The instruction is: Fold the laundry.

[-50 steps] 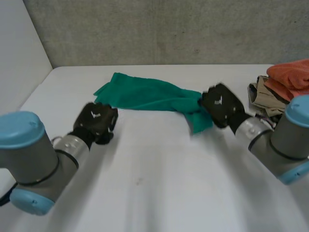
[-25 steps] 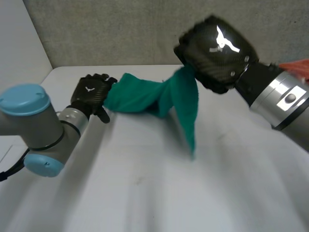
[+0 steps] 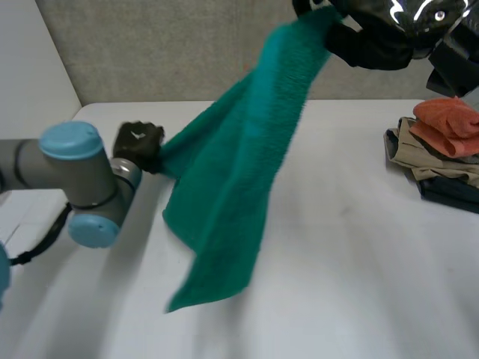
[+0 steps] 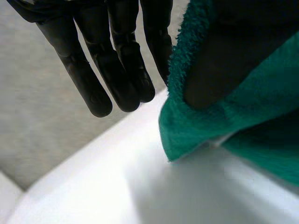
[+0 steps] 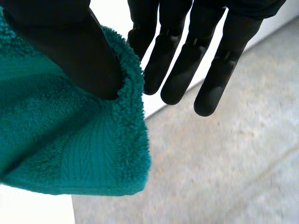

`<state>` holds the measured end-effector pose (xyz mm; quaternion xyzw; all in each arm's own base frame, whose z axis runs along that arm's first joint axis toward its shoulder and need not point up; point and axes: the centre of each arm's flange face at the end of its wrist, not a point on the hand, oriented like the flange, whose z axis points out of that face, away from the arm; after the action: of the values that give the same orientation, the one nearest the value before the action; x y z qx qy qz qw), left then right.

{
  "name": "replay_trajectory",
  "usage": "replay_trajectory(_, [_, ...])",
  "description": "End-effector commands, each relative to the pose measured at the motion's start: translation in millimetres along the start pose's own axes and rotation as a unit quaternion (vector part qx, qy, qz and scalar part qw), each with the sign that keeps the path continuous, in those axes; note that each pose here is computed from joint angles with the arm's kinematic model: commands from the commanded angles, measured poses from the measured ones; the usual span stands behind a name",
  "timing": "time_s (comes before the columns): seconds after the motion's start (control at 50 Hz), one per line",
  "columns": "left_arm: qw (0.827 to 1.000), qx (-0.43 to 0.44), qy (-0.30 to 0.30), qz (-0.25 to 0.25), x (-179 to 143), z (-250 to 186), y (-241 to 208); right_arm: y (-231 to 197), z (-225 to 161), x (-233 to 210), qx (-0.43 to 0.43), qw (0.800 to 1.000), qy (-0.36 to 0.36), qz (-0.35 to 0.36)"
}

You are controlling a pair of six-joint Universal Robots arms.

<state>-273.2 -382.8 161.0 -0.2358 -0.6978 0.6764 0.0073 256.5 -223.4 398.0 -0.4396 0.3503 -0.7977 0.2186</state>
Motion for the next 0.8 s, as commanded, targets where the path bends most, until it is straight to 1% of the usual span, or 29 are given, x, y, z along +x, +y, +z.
replay_trajectory(0.02, [0.997,0.077,-0.010,-0.005,-38,-29,-54,66,-6,11,-0.071,0.997,0.006,0.009])
replay_trajectory(0.04, [0.995,0.097,-0.008,-0.008,-44,-38,-64,78,-7,9,-0.086,0.996,0.002,0.009])
replay_trajectory(0.1, [0.992,0.124,-0.009,-0.012,-50,-50,-78,98,-9,1,-0.113,0.994,-0.008,0.007])
replay_trajectory(0.12, [0.991,0.137,-0.008,-0.013,-53,-57,-84,110,-11,-8,-0.131,0.991,-0.021,0.003])
replay_trajectory(0.18, [0.990,0.144,-0.006,-0.010,-53,-65,-87,127,-15,-22,-0.157,0.987,-0.042,-0.006])
replay_trajectory(0.22, [0.991,0.134,-0.001,-0.009,-52,-70,-82,146,-20,-36,-0.192,0.979,-0.059,-0.016])
replay_trajectory(0.24, [0.992,0.123,0.000,-0.010,-52,-70,-76,159,-23,-44,-0.221,0.973,-0.067,-0.024])
replay_trajectory(0.28, [0.994,0.106,0.003,-0.009,-51,-69,-67,172,-25,-51,-0.251,0.964,-0.074,-0.036])
replay_trajectory(0.3, [0.995,0.096,0.004,-0.008,-50,-66,-61,179,-27,-54,-0.267,0.960,-0.077,-0.044])
replay_trajectory(0.32, [0.997,0.074,0.006,-0.002,-49,-59,-45,191,-28,-61,-0.296,0.949,-0.084,-0.063])
replay_trajectory(0.36, [0.998,0.058,0.005,0.006,-49,-50,-33,201,-27,-66,-0.318,0.940,-0.089,-0.082])
replay_trajectory(0.4, [0.999,0.049,-0.001,0.014,-53,-36,-22,216,-22,-67,-0.340,0.931,-0.081,-0.110])
replay_trajectory(0.44, [0.998,0.057,-0.007,0.017,-57,-26,-21,222,-14,-62,-0.342,0.929,-0.060,-0.130])
replay_trajectory(0.46, [0.997,0.067,-0.011,0.019,-60,-20,-24,224,-8,-57,-0.338,0.929,-0.045,-0.142])
replay_trajectory(0.48, [0.995,0.097,-0.021,0.024,-66,-7,-35,225,7,-46,-0.320,0.933,-0.006,-0.165])
replay_trajectory(0.54, [0.985,0.164,-0.043,0.031,-76,7,-70,215,33,-19,-0.271,0.938,0.069,-0.206])
replay_trajectory(0.56, [0.976,0.208,-0.059,0.025,-81,11,-97,204,49,0,-0.229,0.938,0.122,-0.230])
replay_trajectory(0.6, [0.965,0.251,-0.077,0.015,-87,10,-126,192,63,18,-0.181,0.935,0.172,-0.253])
replay_trajectory(0.62, [0.951,0.293,-0.097,-0.001,-93,4,-155,178,75,33,-0.129,0.930,0.213,-0.272])
replay_trajectory(0.64, [0.945,0.310,-0.106,-0.008,-96,2,-167,169,81,41,-0.096,0.926,0.233,-0.281])
replay_trajectory(0.7, [0.927,0.349,-0.132,-0.027,-103,-11,-196,145,91,53,-0.014,0.919,0.256,-0.298])
replay_trajectory(0.72, [0.925,0.353,-0.135,-0.029,-104,-15,-201,141,93,54,0.001,0.919,0.254,-0.301])
replay_trajectory(0.76, [0.924,0.355,-0.137,-0.031,-105,-24,-207,137,93,51,0.031,0.925,0.234,-0.298])
replay_trajectory(0.8, [0.930,0.341,-0.134,-0.033,-104,-30,-202,138,91,50,0.040,0.930,0.221,-0.290])
